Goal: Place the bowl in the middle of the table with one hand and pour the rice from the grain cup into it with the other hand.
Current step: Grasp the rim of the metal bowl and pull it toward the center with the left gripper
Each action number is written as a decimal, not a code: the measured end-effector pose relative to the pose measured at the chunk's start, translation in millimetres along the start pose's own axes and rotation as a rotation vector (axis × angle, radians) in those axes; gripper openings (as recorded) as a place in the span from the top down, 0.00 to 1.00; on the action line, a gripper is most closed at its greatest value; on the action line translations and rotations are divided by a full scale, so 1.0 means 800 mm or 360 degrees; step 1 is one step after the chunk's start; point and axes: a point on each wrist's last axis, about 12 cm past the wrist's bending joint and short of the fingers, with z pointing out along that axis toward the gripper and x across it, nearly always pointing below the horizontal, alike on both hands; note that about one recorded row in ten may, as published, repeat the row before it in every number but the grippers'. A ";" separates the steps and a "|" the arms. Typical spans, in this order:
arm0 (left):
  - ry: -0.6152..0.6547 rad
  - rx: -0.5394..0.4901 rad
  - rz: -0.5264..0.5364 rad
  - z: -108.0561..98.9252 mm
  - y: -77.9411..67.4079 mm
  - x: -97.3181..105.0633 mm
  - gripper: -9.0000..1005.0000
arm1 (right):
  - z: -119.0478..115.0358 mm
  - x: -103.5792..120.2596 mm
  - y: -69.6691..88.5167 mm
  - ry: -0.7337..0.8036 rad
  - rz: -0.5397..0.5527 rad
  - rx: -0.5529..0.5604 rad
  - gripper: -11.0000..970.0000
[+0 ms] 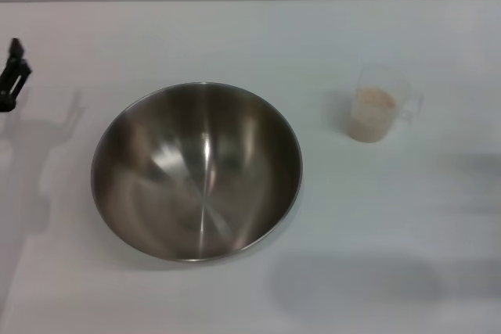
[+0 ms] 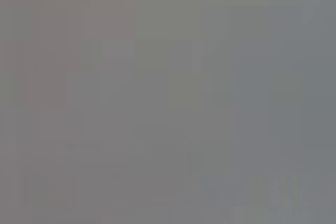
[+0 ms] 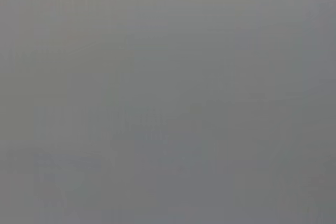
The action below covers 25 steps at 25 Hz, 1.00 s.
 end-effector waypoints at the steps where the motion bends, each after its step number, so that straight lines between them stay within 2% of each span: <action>1: 0.0045 0.0004 0.0033 0.009 -0.001 -0.003 0.14 | 0.000 0.000 0.000 0.0000 0.0000 -0.0002 0.13; 4: 0.0096 0.0011 0.0077 0.016 -0.003 -0.006 0.14 | 0.001 0.000 0.001 0.0000 0.0001 -0.0006 0.13; 5: 0.0201 0.0030 0.0127 0.028 -0.006 -0.014 0.14 | 0.001 0.000 0.001 0.0000 0.0001 -0.0005 0.13; 7: 0.0201 0.0030 0.0127 0.028 -0.006 -0.014 0.14 | 0.001 0.000 0.001 -0.0001 0.0001 -0.0005 0.14; 9: 0.0389 0.0076 0.0122 0.052 -0.005 -0.050 0.14 | 0.001 0.000 0.001 0.0001 0.0001 -0.0005 0.14; 14: 0.0509 0.0111 0.0128 0.071 -0.007 -0.094 0.15 | 0.001 0.001 0.000 0.0006 0.0000 -0.0002 0.13; 15: 0.0509 0.0111 0.0128 0.071 -0.007 -0.094 0.15 | 0.001 0.001 0.000 0.0007 0.0000 -0.0001 0.13; 16: 0.0606 0.0114 0.0088 0.081 -0.006 -0.108 0.15 | 0.000 0.001 0.000 0.0007 0.0001 0.0000 0.14; 20: 0.0733 0.0149 0.0036 0.096 -0.007 -0.130 0.15 | -0.001 0.001 0.000 0.0010 -0.0001 0.0001 0.14; 25: 0.0980 0.0278 0.0062 0.110 -0.010 -0.167 0.15 | -0.005 0.001 -0.001 0.0013 -0.0003 0.0006 0.14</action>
